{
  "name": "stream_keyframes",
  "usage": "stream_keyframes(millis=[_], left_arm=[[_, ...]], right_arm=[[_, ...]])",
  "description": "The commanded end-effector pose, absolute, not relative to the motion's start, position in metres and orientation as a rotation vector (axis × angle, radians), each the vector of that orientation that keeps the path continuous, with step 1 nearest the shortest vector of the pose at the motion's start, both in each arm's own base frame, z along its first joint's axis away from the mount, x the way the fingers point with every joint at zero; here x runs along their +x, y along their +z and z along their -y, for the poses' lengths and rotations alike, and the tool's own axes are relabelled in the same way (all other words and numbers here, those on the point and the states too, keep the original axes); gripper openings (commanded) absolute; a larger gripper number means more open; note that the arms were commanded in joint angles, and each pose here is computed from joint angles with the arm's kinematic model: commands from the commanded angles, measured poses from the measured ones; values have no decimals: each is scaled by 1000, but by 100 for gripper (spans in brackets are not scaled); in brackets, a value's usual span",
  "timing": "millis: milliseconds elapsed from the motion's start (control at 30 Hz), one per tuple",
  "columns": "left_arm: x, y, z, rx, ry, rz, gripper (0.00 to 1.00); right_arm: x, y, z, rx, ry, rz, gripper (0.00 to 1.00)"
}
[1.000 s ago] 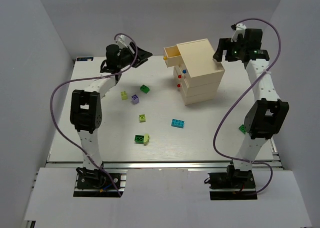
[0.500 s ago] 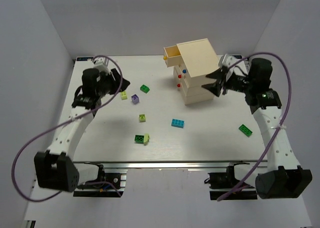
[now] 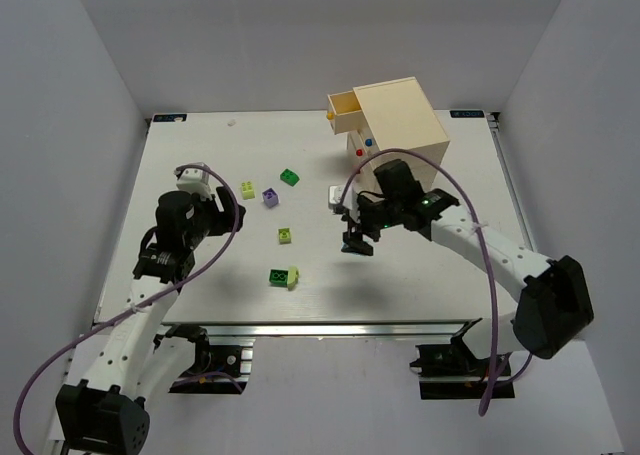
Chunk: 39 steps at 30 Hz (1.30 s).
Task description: Sort the legos into containers by color
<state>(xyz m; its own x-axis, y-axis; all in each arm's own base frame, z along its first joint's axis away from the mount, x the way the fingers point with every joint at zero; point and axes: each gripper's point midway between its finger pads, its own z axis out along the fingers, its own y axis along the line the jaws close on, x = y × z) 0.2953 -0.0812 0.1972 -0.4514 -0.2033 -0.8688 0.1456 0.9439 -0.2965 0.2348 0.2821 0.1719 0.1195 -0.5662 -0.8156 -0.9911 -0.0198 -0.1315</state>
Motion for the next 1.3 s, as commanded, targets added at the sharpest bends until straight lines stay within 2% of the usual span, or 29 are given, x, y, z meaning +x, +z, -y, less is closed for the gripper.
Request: stream_keyframes(millis=[0, 233, 500, 1000, 1267], left_arm=[[300, 216, 65, -74, -307, -1915, 79], [294, 223, 56, -103, -269, -1888, 79], [293, 227, 57, -95, -278, -1875, 79], [292, 227, 58, -91, -284, -1877, 79], [292, 226, 56, -99, -272, -1880, 79]], right_arm=[[276, 162, -284, -1608, 464, -1659, 81], [299, 105, -292, -1623, 318, -1874, 80], [312, 71, -283, -1657, 204, -2032, 81], [290, 30, -262, -1801, 213, -2154, 79], [283, 15, -257, -1854, 243, -2194, 66]])
